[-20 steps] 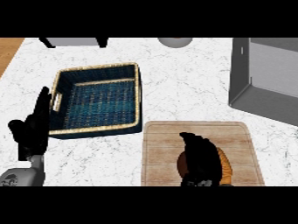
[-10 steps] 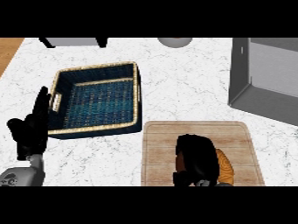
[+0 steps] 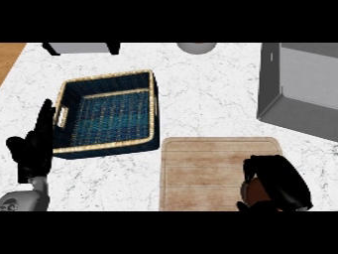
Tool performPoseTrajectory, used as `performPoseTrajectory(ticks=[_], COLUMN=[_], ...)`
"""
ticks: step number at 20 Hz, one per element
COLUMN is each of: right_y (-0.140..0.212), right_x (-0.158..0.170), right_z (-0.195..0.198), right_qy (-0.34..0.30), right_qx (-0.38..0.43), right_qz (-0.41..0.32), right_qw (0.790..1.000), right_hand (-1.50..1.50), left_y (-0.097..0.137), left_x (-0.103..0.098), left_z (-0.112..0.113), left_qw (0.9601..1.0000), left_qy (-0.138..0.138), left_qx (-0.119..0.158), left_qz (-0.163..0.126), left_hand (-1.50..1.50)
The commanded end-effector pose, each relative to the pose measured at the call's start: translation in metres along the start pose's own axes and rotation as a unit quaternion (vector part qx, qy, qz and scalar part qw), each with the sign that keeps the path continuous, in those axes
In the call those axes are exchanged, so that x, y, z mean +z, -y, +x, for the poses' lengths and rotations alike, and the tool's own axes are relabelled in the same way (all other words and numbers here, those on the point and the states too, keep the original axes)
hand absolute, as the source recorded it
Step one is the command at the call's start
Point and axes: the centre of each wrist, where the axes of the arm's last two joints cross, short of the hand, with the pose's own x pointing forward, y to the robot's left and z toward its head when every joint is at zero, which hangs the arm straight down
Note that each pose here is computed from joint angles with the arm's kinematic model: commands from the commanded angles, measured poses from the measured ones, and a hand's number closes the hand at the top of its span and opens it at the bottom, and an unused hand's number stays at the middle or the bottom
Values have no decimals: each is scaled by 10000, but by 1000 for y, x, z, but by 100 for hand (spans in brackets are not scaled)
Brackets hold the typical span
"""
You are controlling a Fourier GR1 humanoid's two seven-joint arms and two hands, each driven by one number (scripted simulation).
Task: Pick the cupcake from the cutting board and place it in the cardboard box
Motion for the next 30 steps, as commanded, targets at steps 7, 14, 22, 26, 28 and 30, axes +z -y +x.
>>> performPoseTrajectory(ticks=[7,14,22,26,28,30], right_y=[68,134,208,218,229,227], right_x=[50,93,88,67,69,48], right_z=[-11,-14,-50,-75,-104,-102], right_qy=[778,794,89,75,15,28], right_qx=[146,-425,-391,-498,-715,-716], right_qz=[-942,-2016,-2605,-2882,-2986,-2902], right_qw=[9924,9753,9646,9562,9517,9543], right_hand=[150,150,150,150,150,150], left_y=[-1,3,-4,19,0,29], left_x=[13,8,11,15,8,12], left_z=[-24,-12,-18,-19,-19,-28], left_qw=[9983,9978,9986,9978,9981,9981], left_qy=[-568,-640,-482,-553,-509,-522], left_qx=[45,76,22,39,112,44], left_qz=[-102,-123,-200,-374,-321,-324], left_hand=[0,0,0,0,0,0])
